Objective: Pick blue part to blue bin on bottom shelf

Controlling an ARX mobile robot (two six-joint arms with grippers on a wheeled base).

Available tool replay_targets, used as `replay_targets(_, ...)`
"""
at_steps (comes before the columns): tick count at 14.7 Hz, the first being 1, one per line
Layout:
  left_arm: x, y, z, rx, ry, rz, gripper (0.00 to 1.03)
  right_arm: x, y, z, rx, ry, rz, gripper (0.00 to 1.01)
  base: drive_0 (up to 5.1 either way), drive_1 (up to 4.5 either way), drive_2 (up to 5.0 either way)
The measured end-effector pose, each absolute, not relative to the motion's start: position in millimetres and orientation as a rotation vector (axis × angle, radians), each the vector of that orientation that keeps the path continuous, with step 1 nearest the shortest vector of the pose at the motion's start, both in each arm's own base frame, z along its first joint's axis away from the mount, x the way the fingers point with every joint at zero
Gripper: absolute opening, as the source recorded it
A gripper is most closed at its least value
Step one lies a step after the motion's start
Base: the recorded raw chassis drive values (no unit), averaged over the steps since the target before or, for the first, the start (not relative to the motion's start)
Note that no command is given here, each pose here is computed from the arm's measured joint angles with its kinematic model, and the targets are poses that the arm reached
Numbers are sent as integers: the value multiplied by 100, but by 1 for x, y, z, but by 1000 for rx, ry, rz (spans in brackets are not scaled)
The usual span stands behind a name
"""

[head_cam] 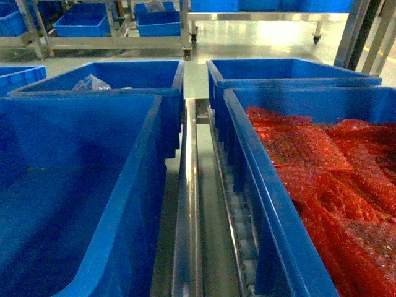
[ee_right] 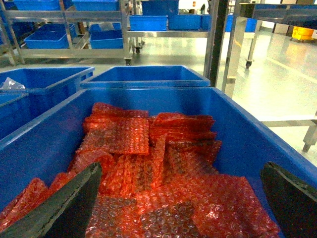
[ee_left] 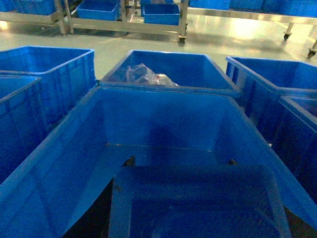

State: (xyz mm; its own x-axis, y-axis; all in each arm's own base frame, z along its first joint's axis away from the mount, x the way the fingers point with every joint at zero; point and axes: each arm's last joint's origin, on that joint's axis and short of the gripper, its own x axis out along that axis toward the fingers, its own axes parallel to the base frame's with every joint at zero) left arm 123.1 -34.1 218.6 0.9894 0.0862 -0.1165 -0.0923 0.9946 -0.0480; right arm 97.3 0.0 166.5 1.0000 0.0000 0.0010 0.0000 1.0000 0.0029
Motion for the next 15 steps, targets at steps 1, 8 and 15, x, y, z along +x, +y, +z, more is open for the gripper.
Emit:
replay_targets(1,123,-34,219,-53,115,90,43,97,0,167,3,-1,0,98,0,0,0)
replay_targets(8,123,-34,219,-53,115,89,43,97,0,167,3,-1,0,98,0,0,0)
replay_targets(15,149,-43,226,16,113,45,43,97,0,167,3,-1,0,98,0,0,0)
